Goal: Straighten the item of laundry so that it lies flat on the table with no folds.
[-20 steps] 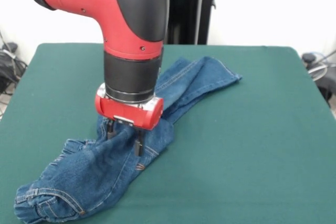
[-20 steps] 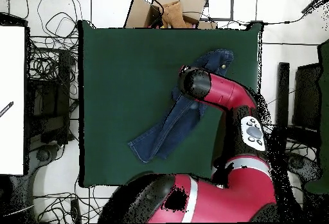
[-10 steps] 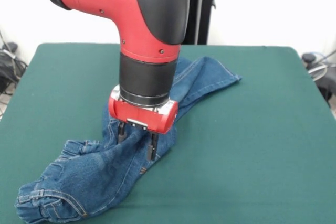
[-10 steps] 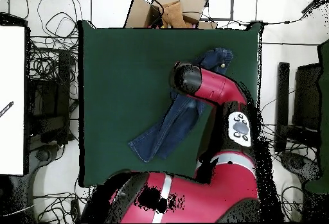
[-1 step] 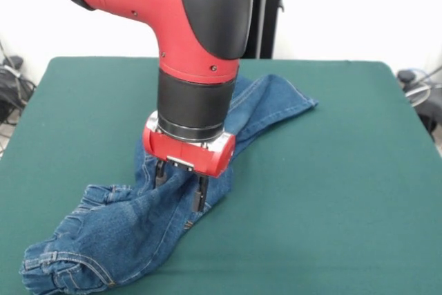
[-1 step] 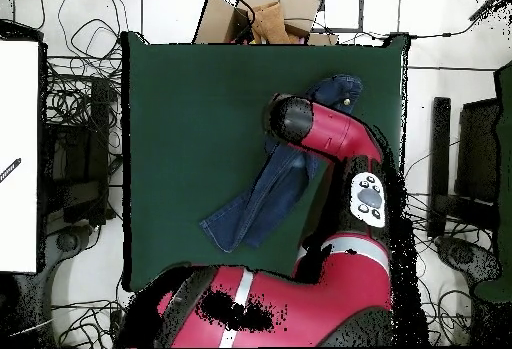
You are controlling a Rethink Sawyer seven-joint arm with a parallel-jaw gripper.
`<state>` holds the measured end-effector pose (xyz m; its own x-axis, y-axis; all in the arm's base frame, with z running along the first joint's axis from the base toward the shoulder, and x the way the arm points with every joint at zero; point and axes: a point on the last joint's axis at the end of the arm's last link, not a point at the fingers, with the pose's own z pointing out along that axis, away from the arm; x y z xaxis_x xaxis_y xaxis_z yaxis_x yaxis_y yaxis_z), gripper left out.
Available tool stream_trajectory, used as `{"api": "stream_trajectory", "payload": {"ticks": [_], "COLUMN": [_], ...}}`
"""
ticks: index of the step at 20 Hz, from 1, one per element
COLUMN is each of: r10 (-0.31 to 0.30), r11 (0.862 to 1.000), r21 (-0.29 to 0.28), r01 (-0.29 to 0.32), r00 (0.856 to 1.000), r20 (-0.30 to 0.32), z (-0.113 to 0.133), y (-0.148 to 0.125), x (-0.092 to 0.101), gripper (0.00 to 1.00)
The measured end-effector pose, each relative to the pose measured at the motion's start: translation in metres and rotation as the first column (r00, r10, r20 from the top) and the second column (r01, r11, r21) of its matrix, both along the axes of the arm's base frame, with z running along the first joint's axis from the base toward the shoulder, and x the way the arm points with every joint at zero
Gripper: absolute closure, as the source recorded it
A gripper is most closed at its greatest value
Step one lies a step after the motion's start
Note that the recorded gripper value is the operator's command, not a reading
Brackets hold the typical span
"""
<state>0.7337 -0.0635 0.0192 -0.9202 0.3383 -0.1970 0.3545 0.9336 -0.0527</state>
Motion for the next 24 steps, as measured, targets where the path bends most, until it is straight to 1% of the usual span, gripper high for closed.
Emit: {"api": "stream_trajectory", "payload": {"ticks": [4,10,18,19,24], "r10": [-0.008,-0.031,-0.053,-0.060,-0.069], "r11": [1.000,1.000,0.999,0.998,0.998], "r21": [-0.005,0.005,0.006,0.006,0.005], "r01": [0.008,0.031,0.053,0.060,0.069], "r00": [1.000,1.000,0.999,0.998,0.998], "r20": [0.002,0.007,0.008,0.007,0.007], "z": [0.001,0.003,0.003,0.003,0.003], "y": [0.000,-0.002,-0.018,-0.023,-0.030], "x": [0.002,0.004,0.003,0.002,0.001], "gripper": [0.00,0.00,0.00,1.00,1.00]}}
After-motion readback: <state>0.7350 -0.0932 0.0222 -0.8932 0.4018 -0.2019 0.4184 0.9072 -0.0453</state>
